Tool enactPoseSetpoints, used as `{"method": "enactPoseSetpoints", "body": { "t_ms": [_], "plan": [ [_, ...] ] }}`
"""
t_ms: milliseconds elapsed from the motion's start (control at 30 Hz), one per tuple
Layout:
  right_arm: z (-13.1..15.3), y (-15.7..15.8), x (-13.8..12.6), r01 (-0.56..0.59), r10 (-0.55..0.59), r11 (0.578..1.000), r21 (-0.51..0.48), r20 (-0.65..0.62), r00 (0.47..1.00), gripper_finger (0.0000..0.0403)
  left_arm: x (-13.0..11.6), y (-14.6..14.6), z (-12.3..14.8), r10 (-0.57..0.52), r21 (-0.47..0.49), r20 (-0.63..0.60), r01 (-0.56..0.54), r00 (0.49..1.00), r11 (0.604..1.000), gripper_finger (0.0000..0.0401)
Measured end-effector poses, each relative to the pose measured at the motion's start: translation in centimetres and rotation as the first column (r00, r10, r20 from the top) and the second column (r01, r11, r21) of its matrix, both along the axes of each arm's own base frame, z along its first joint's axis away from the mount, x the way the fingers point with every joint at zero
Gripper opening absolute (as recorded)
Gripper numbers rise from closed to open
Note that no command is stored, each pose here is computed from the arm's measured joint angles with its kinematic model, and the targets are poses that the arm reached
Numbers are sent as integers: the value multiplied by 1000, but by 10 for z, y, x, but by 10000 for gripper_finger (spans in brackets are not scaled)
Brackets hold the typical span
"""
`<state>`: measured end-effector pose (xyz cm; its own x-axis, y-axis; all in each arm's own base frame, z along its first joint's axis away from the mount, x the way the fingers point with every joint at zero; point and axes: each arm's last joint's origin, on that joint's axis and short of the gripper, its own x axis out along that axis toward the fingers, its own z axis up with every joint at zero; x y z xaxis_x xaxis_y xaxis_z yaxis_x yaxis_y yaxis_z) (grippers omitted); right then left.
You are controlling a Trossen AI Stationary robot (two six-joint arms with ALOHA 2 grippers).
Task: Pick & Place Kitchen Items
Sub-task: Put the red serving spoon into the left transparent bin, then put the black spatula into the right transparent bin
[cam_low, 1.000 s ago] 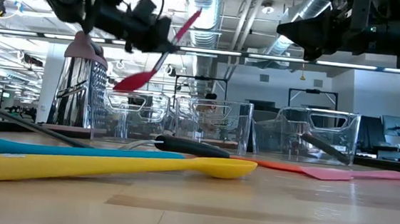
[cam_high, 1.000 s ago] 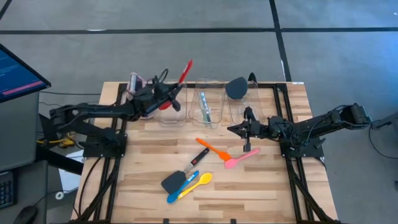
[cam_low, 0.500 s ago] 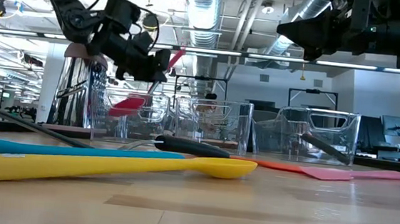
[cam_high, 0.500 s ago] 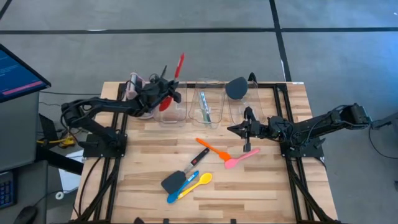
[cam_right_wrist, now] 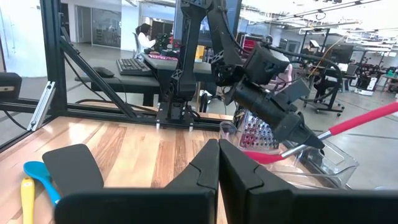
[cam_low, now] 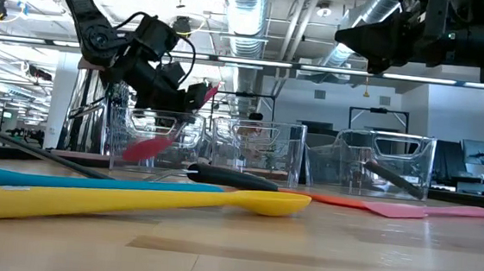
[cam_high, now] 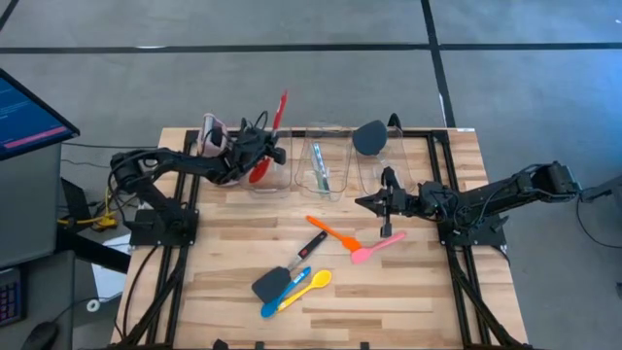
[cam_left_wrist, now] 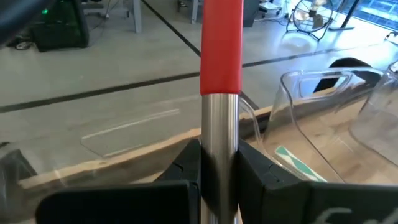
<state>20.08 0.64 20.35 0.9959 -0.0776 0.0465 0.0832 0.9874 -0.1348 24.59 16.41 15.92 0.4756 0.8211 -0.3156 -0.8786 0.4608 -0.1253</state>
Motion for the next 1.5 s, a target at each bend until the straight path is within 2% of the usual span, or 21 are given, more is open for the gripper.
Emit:
{"method": "enactPoseSetpoints", "body": {
  "t_ms": [167, 267, 733, 900, 1033, 1133, 1200, 1300, 1400, 1500],
  "plan": [
    [-1, 0, 0, 0, 0, 1000, 0, -6, 1000, 0, 0, 0, -3, 12, -26, 26, -11, 1000, 1000, 33],
    [-1, 0, 0, 0, 0, 1000, 0, -6, 1000, 0, 1, 0, -3, -19, -38, 35, 21, 999, 999, 44],
    [-2, 0, 0, 0, 0, 1000, 0, -16, 1000, 0, -1, 4, -1, -6, -8, 20, 6, 1000, 1000, 139],
    [-2, 0, 0, 0, 0, 1000, 0, -16, 1000, 0, -6, 6, 15, 1, 43, 59, -4, 998, 999, 160],
    [-2, 0, 0, 1, -1, 1000, 0, -15, 1000, 0, -12, 2, 38, -7, 89, 129, -4, 992, 996, 164],
    [-2, 0, 0, 1, -1, 1000, 0, -15, 1000, 0, -17, -4, 61, -102, 144, 177, 77, 979, 987, 158],
    [-2, 0, 0, 1, -1, 1000, 0, -15, 1000, 0, -20, -12, 75, -211, 209, 170, 174, 963, 962, 148],
    [-2, 0, 0, 2, -2, 1000, 0, -15, 1000, 0, -23, -27, 96, -390, 301, 162, 331, 907, 895, 127],
    [-2, 0, 0, 3, -3, 1000, 0, -18, 1000, 0, -25, -45, 111, -557, 370, 159, 474, 815, 799, 102],
    [-2, 0, 0, 3, -3, 1000, 0, -25, 1000, 0, -27, -64, 121, -699, 418, 163, 593, 697, 688, 80]
  ]
}}
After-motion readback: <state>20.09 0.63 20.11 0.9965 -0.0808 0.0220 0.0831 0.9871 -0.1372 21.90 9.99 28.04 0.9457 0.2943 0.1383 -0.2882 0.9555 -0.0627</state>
